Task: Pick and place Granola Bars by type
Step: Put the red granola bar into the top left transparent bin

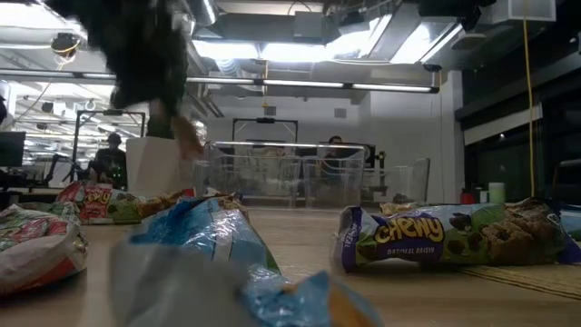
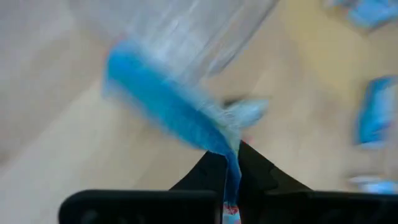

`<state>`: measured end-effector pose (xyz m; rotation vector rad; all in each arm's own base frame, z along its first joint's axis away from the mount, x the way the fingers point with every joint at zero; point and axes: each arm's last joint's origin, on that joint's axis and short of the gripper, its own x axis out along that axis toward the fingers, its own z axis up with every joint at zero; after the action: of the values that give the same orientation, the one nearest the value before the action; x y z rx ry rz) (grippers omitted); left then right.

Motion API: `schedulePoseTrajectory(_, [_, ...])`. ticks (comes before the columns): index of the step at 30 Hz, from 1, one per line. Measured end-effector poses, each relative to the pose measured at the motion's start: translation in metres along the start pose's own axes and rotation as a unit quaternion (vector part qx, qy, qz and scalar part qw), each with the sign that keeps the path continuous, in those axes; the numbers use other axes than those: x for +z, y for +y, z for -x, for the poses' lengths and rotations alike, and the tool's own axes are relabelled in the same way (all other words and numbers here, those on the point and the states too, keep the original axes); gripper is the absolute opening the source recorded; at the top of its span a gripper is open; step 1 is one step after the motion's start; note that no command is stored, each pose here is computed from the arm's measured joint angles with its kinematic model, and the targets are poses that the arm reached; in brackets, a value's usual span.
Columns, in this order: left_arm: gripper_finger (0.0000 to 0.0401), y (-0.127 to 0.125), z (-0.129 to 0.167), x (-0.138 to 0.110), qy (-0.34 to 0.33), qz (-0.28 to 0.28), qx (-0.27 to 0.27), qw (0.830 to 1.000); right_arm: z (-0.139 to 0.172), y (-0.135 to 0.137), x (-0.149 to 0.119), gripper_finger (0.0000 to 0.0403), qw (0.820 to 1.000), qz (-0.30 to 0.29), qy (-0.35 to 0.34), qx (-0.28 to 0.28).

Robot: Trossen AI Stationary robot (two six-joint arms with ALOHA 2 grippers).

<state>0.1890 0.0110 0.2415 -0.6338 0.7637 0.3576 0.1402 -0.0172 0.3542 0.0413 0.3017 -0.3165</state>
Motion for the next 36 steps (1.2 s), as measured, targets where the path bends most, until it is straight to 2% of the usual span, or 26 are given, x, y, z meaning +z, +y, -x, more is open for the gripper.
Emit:
schedulePoseTrajectory(5, [0.0005, -0.015, 0.069, 0.026, -0.102, -0.032, -0.035, 0.994, 0.000, 0.000, 0.000, 0.0032, 1.000, 0.001, 0.000, 0.000])
schedulePoseTrajectory(8, [0.0005, -0.023, 0.108, 0.038, -0.188, -0.076, -0.096, 0.975, 0.000, 0.000, 0.000, 0.0032, 1.000, 0.001, 0.000, 0.000])
schedulePoseTrajectory(11, [0.0004, -0.031, 0.140, 0.046, -0.282, -0.127, -0.185, 0.933, 0.000, 0.000, 0.000, 0.0032, 1.000, 0.001, 0.000, 0.000])
schedulePoseTrajectory(13, [0.0004, -0.035, 0.158, 0.050, -0.343, -0.164, -0.240, 0.893, 0.000, 0.000, 0.000, 0.0032, 1.000, 0.001, 0.000, 0.000])
schedulePoseTrajectory(15, [0.0004, -0.039, 0.170, 0.052, -0.386, -0.197, -0.278, 0.858, 0.000, 0.000, 0.000, 0.0032, 1.000, 0.000, 0.000, 0.000])
schedulePoseTrajectory(17, [0.0004, -0.041, 0.177, 0.054, -0.410, -0.211, -0.293, 0.837, 0.000, 0.000, 0.000, 0.0032, 1.000, 0.000, 0.000, 0.000])
schedulePoseTrajectory(20, [0.0004, -0.041, 0.176, 0.054, -0.411, -0.211, -0.292, 0.837, 0.000, 0.000, 0.000, 0.0032, 1.000, -0.001, 0.000, 0.000])
schedulePoseTrajectory(26, [0.0004, -0.043, 0.163, 0.057, -0.383, -0.210, -0.274, 0.857, 0.000, 0.000, 0.000, 0.0032, 1.000, -0.001, 0.000, 0.000])
schedulePoseTrajectory(34, [0.0004, -0.041, 0.123, 0.072, -0.323, -0.186, -0.210, 0.904, 0.000, 0.000, 0.000, 0.0032, 1.000, 0.000, 0.000, 0.000])
schedulePoseTrajectory(36, [0.0004, -0.039, 0.112, 0.080, -0.315, -0.179, -0.180, 0.915, 0.000, 0.000, 0.000, 0.0032, 1.000, 0.000, -0.001, 0.000])
